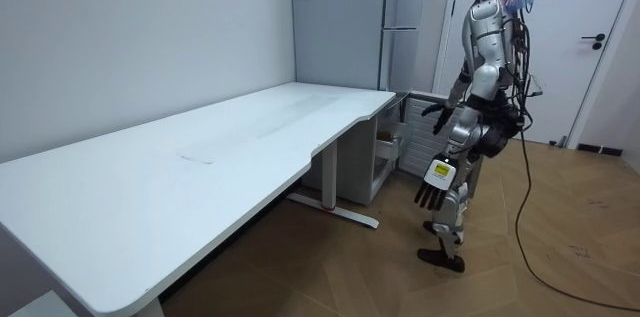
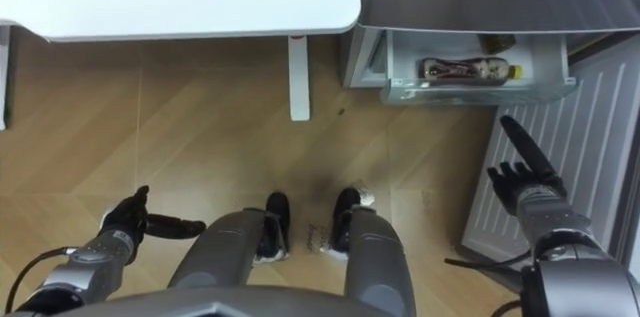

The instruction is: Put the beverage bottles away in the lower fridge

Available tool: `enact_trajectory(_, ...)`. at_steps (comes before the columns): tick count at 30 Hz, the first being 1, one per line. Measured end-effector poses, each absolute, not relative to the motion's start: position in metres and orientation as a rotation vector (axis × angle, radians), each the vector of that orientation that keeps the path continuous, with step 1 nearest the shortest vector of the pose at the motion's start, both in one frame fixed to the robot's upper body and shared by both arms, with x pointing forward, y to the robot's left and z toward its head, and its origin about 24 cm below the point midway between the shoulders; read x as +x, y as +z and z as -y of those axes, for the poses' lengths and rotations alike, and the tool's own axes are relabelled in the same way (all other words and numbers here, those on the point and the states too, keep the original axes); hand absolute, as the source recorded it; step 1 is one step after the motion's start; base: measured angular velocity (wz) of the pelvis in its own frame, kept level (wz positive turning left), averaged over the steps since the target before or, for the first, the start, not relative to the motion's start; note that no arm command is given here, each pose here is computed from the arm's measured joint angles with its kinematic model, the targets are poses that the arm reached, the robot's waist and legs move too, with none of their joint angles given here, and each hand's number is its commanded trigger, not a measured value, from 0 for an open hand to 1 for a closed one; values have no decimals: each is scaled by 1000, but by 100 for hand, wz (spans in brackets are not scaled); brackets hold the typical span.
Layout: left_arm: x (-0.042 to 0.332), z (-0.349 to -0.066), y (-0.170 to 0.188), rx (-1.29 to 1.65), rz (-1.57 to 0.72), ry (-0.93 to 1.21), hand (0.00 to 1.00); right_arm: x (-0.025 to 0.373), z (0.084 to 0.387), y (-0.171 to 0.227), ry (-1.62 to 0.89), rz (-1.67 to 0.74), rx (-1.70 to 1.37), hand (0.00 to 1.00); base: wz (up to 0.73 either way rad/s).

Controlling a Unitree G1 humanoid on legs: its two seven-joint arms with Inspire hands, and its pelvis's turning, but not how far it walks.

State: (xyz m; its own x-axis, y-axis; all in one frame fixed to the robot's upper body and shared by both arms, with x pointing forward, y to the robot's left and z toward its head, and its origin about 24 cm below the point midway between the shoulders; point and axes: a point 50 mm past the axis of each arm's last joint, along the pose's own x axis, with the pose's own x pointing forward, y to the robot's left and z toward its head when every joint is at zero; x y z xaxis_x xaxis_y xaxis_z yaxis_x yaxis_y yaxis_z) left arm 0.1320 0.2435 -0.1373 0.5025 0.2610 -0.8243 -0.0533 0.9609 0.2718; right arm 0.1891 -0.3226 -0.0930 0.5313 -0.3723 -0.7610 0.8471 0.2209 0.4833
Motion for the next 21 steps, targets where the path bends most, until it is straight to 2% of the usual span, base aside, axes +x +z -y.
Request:
enact_trajectory(10, 147, -242, -132, 234, -984, 216, 0, 224, 319, -73, -883, -455, 1090, 0, -2)
enact_trajectory(16, 153, -247, -126, 284, -947, 230, 0, 257, 318, -47, -807, -353, 1139, 0, 12)
enact_trajectory(21, 159, -238, -125, 331, -927, 190, 0, 289, 313, -20, -725, -255, 1186, 0, 8)
